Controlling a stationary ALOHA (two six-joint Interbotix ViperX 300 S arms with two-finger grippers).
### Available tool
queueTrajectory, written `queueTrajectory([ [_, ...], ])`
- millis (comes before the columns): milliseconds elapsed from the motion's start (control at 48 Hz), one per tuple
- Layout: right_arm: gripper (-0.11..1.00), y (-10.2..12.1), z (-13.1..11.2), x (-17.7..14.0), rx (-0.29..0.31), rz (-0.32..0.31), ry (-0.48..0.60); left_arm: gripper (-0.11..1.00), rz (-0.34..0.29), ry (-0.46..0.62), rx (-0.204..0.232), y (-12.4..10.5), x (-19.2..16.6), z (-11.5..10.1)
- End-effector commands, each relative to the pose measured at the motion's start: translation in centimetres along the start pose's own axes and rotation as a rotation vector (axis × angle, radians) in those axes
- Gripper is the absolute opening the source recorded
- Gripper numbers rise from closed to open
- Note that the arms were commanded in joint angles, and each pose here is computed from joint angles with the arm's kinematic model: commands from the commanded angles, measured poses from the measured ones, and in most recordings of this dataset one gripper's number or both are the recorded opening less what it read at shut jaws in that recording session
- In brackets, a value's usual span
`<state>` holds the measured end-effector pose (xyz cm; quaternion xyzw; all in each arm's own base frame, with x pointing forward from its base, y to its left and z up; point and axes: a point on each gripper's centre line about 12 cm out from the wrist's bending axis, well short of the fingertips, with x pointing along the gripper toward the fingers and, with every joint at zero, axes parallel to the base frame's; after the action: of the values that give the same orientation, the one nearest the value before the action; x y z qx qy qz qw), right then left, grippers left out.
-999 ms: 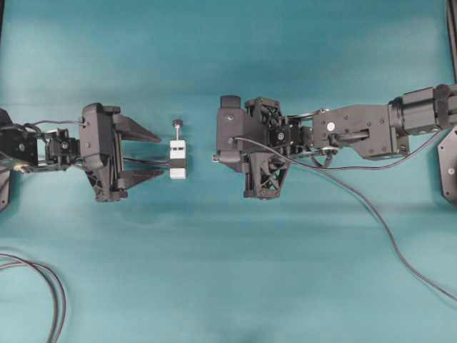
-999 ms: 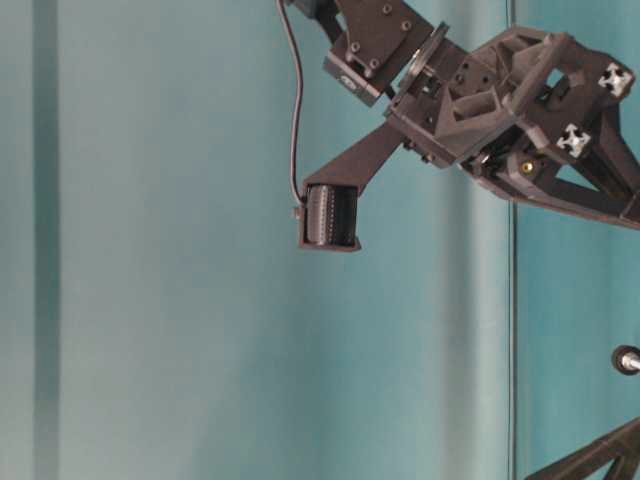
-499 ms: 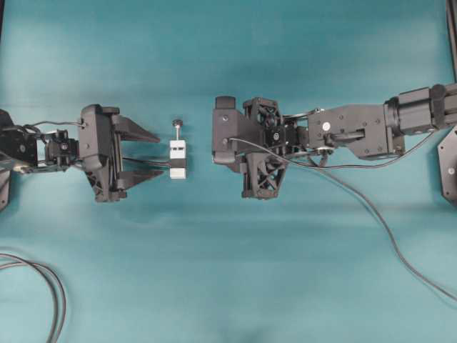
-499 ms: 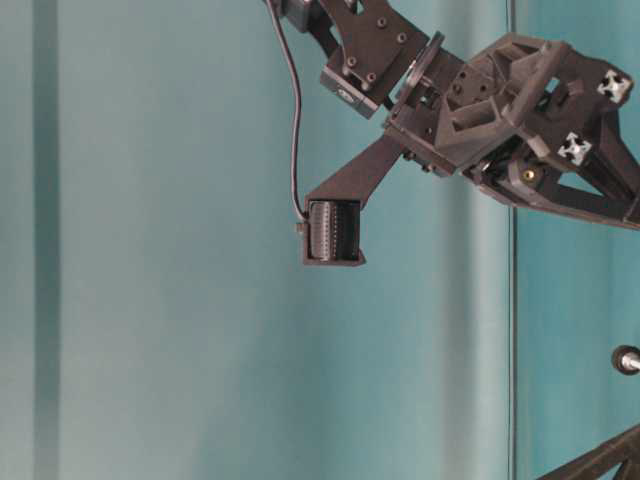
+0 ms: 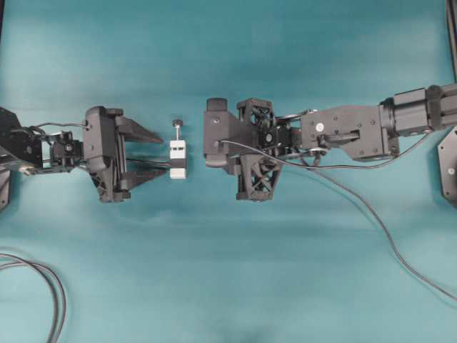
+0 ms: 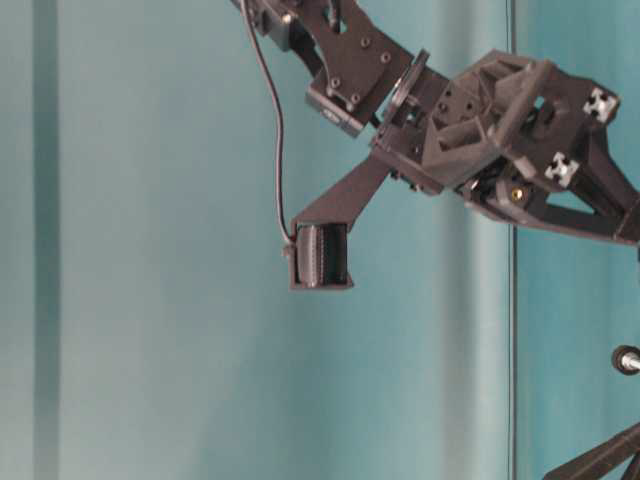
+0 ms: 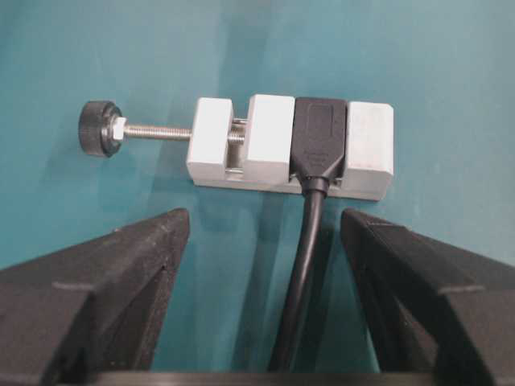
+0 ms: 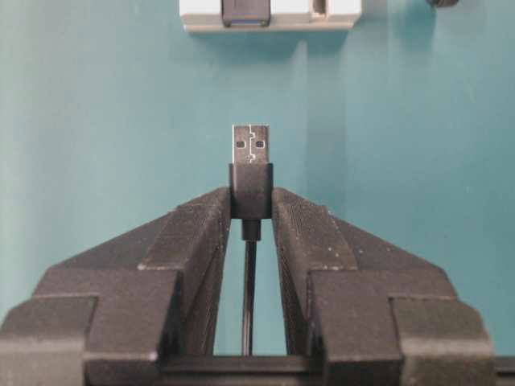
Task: Insert the USB cable into the female connector supported by the left arm.
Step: 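Lift and move the held USB plug left toward the clamped connector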
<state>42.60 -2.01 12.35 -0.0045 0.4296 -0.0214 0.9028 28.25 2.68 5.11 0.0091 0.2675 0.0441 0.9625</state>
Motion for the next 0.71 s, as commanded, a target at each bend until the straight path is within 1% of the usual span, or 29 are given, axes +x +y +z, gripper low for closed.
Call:
queueTrajectory([
  [0, 0.21, 0.0, 1.9, -0.6, 0.0, -0.001, -0.045, 0.85, 0.006, -0.026, 0.003, 0.2, 0.1, 0.6],
  [125, 0.21, 0.1, 2.8, -0.3, -0.004, -0.001, -0.042, 0.85, 0.006, -0.026, 0.001, 0.2, 0.1, 0.6],
  [229, 0.21, 0.2, 2.6, 0.3, -0.011, 0.0, -0.013, 0.85, 0.006, -0.026, 0.003, 0.2, 0.1, 0.6],
  [354, 0.21, 0.5, 2.5, 0.6, -0.02, 0.003, -0.002, 0.85, 0.007, -0.03, 0.001, 0.2, 0.1, 0.7],
  [687, 0.21, 0.6, 2.7, 1.3, -0.021, 0.004, 0.002, 0.85, 0.007, -0.041, 0.001, 0.2, 0.2, 1.0],
])
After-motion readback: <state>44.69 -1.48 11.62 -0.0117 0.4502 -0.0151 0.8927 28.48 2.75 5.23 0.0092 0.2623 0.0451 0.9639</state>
